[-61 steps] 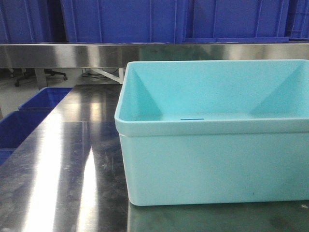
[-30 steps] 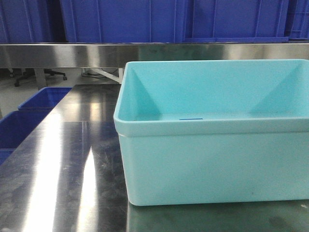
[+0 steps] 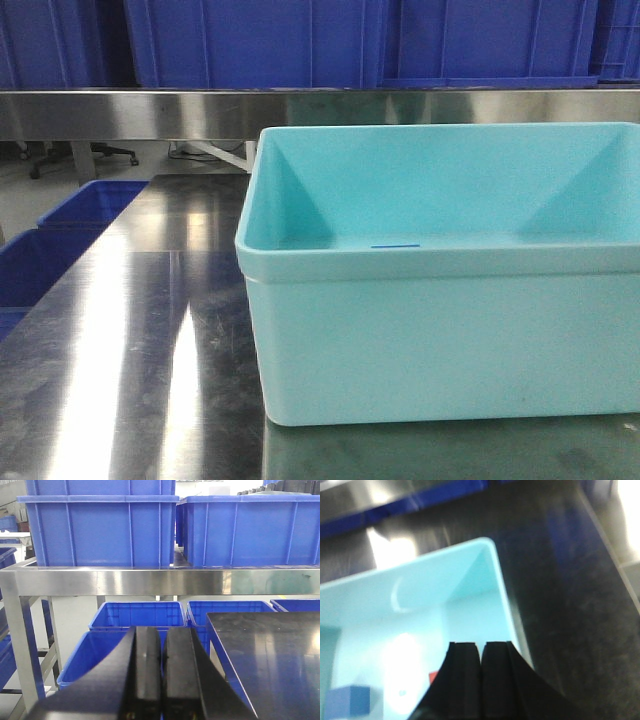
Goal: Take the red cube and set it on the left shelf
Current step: 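Lower the right gripper into the light-blue bin over the red cube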
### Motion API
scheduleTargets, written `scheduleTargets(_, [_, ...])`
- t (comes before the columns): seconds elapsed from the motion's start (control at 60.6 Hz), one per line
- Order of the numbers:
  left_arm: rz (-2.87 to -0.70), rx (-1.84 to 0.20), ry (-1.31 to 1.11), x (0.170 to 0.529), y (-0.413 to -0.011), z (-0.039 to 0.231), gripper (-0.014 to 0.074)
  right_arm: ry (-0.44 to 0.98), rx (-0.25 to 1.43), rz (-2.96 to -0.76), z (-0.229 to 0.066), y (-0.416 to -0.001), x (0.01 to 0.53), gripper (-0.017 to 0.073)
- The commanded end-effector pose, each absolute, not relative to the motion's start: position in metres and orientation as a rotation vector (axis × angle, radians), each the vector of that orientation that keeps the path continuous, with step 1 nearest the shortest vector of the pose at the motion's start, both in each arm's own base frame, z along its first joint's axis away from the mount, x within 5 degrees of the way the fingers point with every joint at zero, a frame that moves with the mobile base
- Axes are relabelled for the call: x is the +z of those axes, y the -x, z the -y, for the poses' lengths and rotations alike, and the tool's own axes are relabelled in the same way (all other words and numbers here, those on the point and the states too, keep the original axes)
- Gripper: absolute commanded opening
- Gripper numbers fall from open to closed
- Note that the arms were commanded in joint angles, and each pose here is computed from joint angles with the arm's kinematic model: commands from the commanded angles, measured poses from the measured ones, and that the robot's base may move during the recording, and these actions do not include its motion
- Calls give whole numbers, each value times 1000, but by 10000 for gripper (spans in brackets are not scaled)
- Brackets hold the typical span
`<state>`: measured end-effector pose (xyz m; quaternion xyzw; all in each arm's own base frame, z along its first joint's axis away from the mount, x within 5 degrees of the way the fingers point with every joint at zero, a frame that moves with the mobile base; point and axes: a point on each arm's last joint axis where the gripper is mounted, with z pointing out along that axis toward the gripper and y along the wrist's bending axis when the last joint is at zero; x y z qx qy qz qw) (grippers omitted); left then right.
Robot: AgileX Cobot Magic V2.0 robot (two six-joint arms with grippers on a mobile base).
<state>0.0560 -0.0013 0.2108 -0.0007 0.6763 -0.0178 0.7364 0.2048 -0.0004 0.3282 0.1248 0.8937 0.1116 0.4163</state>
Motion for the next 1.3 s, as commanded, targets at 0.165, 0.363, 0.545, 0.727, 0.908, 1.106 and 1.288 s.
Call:
scheduleTargets(0.165, [-1409, -43, -2, 211, -55, 1, 101, -193, 348, -2275, -25, -234, 331, 49])
scheduleTargets(0.363, [-1409, -43, -2, 211, -55, 1, 101, -93, 363, -2379, -47, -247, 310, 49])
scheduleTargets(0.545, [-1409, -43, -2, 211, -55, 1, 101, 28, 339, -2448, -65, -254, 294, 74])
scheduleTargets(0.727, [-1409, -43, -2, 211, -55, 1, 101, 157, 265, -2483, -77, -259, 282, 402])
scheduleTargets(0.908, [-1409, -43, -2, 211, -55, 1, 101, 200, 227, -2516, -79, -262, 274, 549])
scheduleTargets(1.106, [-1409, -43, -2, 211, -55, 1, 101, 216, 205, -2519, -78, -263, 272, 549])
scheduleTargets(1.288, [-1409, -43, -2, 211, -55, 1, 101, 263, 138, -2508, -74, -264, 272, 549])
